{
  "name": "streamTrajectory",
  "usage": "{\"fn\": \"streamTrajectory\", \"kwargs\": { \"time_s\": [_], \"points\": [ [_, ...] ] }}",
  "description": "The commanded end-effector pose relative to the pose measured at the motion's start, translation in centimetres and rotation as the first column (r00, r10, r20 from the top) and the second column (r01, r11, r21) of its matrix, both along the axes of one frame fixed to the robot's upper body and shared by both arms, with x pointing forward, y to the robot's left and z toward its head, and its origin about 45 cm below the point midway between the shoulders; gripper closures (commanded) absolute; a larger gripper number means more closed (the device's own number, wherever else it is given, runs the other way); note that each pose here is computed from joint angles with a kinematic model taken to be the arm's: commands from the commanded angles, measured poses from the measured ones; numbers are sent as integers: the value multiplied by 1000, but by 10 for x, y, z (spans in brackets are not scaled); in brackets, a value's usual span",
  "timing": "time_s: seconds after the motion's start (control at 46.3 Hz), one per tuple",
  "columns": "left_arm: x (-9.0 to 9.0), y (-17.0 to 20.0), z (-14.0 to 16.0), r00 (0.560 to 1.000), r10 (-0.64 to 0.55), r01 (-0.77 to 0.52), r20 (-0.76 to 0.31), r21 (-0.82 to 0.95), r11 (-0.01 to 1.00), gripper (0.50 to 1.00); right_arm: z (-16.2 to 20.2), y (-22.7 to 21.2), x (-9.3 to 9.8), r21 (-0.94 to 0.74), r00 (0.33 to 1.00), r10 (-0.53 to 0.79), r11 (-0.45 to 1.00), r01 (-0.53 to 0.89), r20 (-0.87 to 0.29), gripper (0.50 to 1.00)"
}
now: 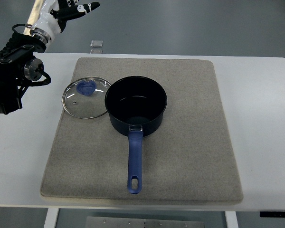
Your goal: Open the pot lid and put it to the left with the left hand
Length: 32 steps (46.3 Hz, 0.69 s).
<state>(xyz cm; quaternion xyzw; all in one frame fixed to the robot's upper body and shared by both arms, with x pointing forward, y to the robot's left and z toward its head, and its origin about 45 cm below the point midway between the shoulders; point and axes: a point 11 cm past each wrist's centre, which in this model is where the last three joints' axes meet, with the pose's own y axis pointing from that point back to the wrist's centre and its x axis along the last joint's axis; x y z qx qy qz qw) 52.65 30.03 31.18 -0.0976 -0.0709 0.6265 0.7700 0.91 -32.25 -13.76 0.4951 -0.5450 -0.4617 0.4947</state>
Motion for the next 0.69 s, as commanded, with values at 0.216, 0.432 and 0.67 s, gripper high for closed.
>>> {"fn": "streamTrajectory", "kwargs": {
  "time_s": [0.216, 0.432, 0.67],
  "points": [
    [-4, 5, -18, 998, 61, -64, -21, -162, 985, 536, 0, 0, 0, 0, 1000, 0, 1000, 0, 0, 585],
    [-10, 9, -37, 995, 88, -99, -57, -233, 968, 536, 0, 0, 0, 0, 1000, 0, 1000, 0, 0, 585],
    [-15, 13, -52, 989, 123, -143, -84, -307, 941, 534, 0, 0, 0, 0, 1000, 0, 1000, 0, 0, 585]
  ]
}}
